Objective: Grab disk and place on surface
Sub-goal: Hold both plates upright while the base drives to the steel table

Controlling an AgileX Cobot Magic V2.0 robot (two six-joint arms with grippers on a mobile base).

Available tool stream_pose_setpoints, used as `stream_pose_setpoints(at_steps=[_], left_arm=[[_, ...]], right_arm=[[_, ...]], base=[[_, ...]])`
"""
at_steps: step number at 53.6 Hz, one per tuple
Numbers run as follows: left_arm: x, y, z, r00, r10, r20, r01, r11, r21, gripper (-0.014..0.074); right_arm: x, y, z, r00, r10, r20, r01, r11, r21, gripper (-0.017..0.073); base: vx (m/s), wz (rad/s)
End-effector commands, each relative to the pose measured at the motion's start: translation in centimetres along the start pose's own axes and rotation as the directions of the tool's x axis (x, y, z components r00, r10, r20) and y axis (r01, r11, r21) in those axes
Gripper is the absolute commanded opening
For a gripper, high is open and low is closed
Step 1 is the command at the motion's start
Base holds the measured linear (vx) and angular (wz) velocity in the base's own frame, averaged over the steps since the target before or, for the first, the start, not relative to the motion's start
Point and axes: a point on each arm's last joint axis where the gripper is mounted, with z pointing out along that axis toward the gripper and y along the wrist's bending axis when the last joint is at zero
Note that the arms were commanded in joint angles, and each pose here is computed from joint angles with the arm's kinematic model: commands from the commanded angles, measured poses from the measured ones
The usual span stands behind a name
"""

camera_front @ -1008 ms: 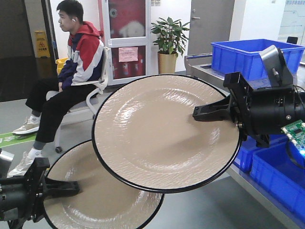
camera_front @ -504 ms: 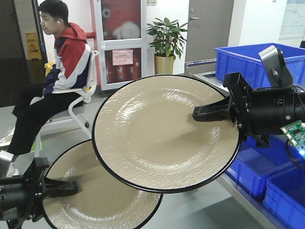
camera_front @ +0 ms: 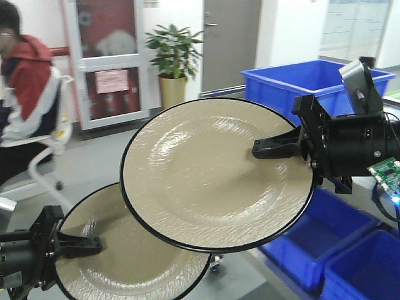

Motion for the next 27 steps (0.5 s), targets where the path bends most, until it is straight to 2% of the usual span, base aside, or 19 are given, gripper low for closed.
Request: stream_pose_setpoints(at_steps=[1, 11, 27], left_arm=[[-0.27, -2.70, -0.84, 0.999, -0.031, 0.025, 0.027, 0.989, 0.146, -0.0001], [-0.27, -2.70, -0.84, 0.999, -0.031, 0.025, 0.027, 0.989, 0.146, -0.0001], [-0.27, -2.70, -0.84, 0.999, -0.031, 0.025, 0.027, 0.989, 0.146, -0.0001]], right_arm=[[-0.98, 2.72, -1.55, 0.994, 0.029, 0.105, -0.017, 0.994, -0.111, -0.0008], [-0.98, 2.72, -1.55, 0.994, 0.029, 0.105, -0.017, 0.994, -0.111, -0.0008], [-0.99, 2.72, -1.55, 0.994, 0.029, 0.106, -0.017, 0.994, -0.110, -0.0008]], base=[[0.40, -0.51], [0.39, -0.65], [0.35, -0.84]])
